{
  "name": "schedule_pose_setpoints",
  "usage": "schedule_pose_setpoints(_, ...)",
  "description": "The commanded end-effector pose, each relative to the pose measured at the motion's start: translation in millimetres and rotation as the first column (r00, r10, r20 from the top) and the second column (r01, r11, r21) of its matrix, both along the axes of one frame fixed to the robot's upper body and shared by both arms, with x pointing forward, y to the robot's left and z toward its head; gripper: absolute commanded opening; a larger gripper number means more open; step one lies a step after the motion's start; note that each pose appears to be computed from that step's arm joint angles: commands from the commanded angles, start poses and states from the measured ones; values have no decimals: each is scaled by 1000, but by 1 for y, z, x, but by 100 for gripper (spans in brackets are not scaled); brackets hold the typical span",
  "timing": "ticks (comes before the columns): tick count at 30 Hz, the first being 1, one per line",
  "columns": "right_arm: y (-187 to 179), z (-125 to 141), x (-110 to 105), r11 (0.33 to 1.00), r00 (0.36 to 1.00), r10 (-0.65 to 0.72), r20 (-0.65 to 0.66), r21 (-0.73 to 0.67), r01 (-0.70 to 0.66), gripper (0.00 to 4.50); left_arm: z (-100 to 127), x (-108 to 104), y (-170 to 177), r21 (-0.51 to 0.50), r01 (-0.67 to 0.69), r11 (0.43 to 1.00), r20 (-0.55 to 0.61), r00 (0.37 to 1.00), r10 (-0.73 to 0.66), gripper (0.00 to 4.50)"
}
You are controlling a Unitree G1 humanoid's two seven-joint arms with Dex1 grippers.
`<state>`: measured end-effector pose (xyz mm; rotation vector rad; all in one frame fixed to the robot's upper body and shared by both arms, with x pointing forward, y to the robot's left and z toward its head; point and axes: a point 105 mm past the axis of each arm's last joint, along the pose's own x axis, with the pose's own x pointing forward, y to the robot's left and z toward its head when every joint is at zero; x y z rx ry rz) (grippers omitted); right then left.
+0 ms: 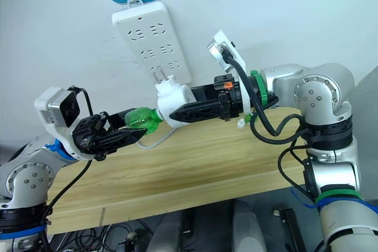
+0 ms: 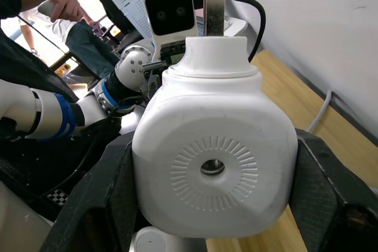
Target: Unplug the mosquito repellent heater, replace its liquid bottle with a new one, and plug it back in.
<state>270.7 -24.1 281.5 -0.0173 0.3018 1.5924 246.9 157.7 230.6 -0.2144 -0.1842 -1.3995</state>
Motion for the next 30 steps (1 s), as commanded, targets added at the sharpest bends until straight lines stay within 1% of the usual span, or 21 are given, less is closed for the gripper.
schedule_pose_setpoints(1, 0, 11, -3, 1000, 999, 23, 49, 17, -24, 295, 11, -9, -3, 1, 29, 1000, 55, 998, -29, 231)
schedule_pose_setpoints(5, -2, 12, -3, 999, 998, 28, 54, 19, -29, 295, 11, -9, -2, 4, 25, 1000, 53, 998, -25, 231)
schedule_pose_setpoints(12, 4, 14, -14, 995, 994, 96, 56, 21, -97, 295, 11, -7, -3, 3, 25, 1000, 56, 998, -26, 231)
schedule_pose_setpoints(30, 18, 14, -19, 993, 991, 120, 61, 15, -121, 295, 10, -5, -5, 2, 33, 999, 55, 998, -33, 231)
